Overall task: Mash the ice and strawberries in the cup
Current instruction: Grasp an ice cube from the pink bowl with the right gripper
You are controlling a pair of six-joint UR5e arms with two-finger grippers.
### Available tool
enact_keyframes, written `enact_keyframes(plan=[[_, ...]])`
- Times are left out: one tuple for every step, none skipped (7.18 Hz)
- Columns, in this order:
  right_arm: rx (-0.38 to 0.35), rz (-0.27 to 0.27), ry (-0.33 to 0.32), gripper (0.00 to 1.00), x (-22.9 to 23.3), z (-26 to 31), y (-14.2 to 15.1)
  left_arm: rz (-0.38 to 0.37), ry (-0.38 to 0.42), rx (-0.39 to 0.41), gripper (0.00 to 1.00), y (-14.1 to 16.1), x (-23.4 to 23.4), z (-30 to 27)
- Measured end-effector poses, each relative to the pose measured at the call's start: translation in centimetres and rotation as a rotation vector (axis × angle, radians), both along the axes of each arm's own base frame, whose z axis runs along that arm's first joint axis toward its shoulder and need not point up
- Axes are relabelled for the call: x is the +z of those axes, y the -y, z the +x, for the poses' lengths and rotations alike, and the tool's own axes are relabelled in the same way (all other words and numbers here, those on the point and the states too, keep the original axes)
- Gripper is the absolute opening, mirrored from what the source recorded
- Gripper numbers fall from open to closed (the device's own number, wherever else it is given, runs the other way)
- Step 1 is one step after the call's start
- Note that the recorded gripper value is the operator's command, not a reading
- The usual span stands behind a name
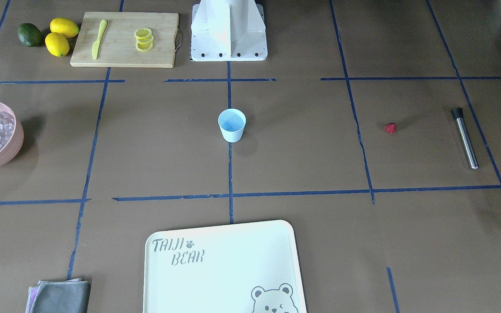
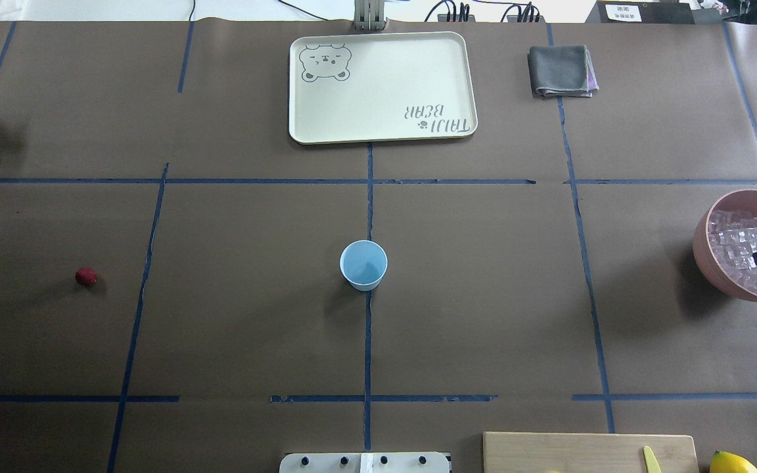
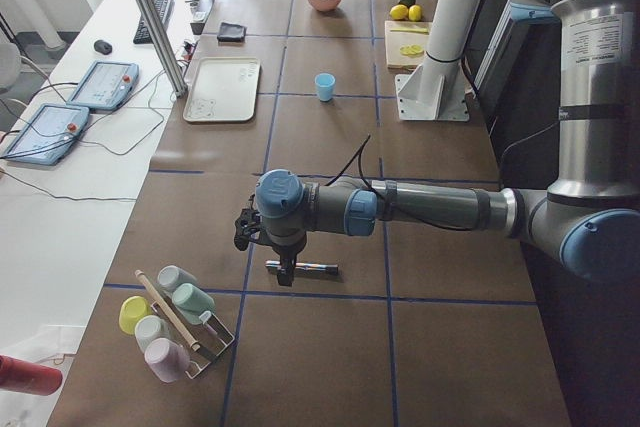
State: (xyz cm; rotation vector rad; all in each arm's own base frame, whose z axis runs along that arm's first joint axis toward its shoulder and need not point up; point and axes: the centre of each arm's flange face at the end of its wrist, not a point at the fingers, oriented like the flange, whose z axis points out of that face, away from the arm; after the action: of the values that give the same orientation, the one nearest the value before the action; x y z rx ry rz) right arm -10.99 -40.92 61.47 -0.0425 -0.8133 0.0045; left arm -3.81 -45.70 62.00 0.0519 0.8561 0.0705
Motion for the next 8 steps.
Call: enact_keyframes(plan=[[-0.007, -0.002, -0.002, 0.93, 0.1, -0.3, -0.1, -0.001, 0.001, 0.000, 1.00, -0.1, 0.1, 0.0], [-0.013, -0.003, -0.004, 0.92, 0.2, -0.6, -0.1, -0.002, 0.002, 0.000, 1.00, -0.1, 0.1, 0.0], [-0.018, -0.002, -0.009, 0.92, 0.3, -1.0, -0.1, -0.003, 0.002, 0.000, 1.00, -0.1, 0.2, 0.0], [-0.022, 0.000, -0.016, 0.92, 0.4, -1.2, 0.0, -0.003, 0.003, 0.000, 1.00, -0.2, 0.2, 0.0], [-0.022, 0.003, -0.020, 0.92, 0.3, -1.4, 0.0, -0.004, 0.003, 0.000, 1.00, -0.2, 0.2, 0.0], [-0.021, 0.008, -0.023, 0.92, 0.2, -1.5, 0.2, -0.002, 0.003, 0.000, 1.00, -0.2, 0.1, 0.0], [-0.019, 0.013, -0.025, 0.92, 0.1, -1.6, 0.6, -0.001, 0.003, 0.000, 1.00, -0.2, 0.1, 0.0], [-0.019, 0.015, -0.027, 0.92, 0.1, -1.8, 0.9, -0.001, 0.003, 0.000, 1.00, -0.2, 0.0, 0.0]])
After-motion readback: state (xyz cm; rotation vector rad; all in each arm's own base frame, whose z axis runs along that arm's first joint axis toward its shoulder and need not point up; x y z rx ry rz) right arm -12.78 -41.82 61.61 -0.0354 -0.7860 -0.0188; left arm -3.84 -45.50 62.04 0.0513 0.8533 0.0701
